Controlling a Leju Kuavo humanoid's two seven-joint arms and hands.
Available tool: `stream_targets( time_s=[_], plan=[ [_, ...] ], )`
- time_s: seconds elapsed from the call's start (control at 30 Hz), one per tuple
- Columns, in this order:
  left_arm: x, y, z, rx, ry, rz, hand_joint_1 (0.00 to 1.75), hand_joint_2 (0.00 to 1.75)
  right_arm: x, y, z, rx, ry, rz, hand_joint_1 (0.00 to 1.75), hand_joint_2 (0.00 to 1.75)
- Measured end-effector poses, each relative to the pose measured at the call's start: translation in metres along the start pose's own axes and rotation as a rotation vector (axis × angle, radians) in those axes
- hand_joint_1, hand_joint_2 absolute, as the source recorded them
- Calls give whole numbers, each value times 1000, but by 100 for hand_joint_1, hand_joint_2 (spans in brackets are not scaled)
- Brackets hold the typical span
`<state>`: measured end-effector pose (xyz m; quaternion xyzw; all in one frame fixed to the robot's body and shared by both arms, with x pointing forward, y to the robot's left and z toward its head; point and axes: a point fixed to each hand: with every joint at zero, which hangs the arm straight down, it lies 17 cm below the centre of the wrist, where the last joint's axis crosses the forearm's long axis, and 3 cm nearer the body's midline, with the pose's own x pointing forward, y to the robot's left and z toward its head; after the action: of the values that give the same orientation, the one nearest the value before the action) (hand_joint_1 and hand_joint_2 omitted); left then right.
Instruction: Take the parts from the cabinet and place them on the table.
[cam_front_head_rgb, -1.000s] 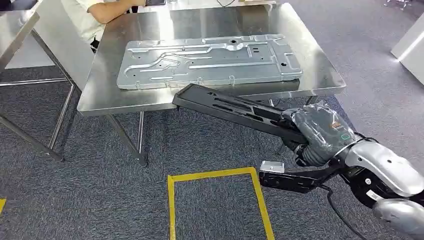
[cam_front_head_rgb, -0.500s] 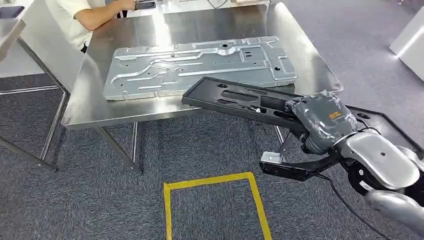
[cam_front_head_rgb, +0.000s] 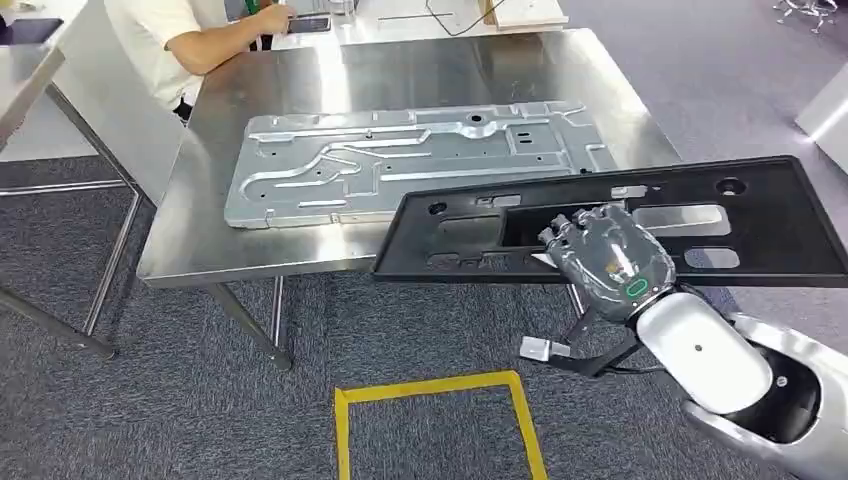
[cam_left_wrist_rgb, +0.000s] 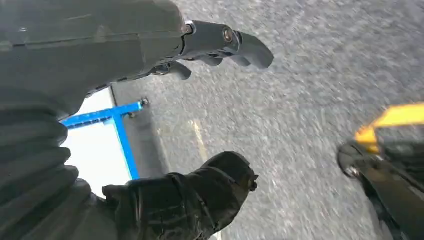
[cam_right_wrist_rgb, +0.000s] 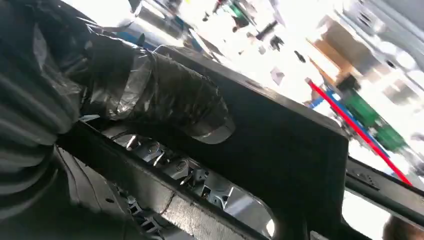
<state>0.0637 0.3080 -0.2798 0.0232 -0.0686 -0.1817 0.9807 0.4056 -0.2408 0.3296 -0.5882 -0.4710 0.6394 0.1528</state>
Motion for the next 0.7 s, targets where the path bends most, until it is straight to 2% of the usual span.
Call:
stream_targets(
  time_s=[0.13,0.37,0.7],
  plan=[
    [2,0,0,-2,-3,-3,0,175,25,-2,1,-20,-71,4,175,175],
    [3,0,0,-1,-6,-17,0,175,49,-10,1,-46,-117,7,175,175],
    [-15,-2,1,-3,19,-31,0,175,72,-13,3,-53,-161,-16,175,175]
  ],
)
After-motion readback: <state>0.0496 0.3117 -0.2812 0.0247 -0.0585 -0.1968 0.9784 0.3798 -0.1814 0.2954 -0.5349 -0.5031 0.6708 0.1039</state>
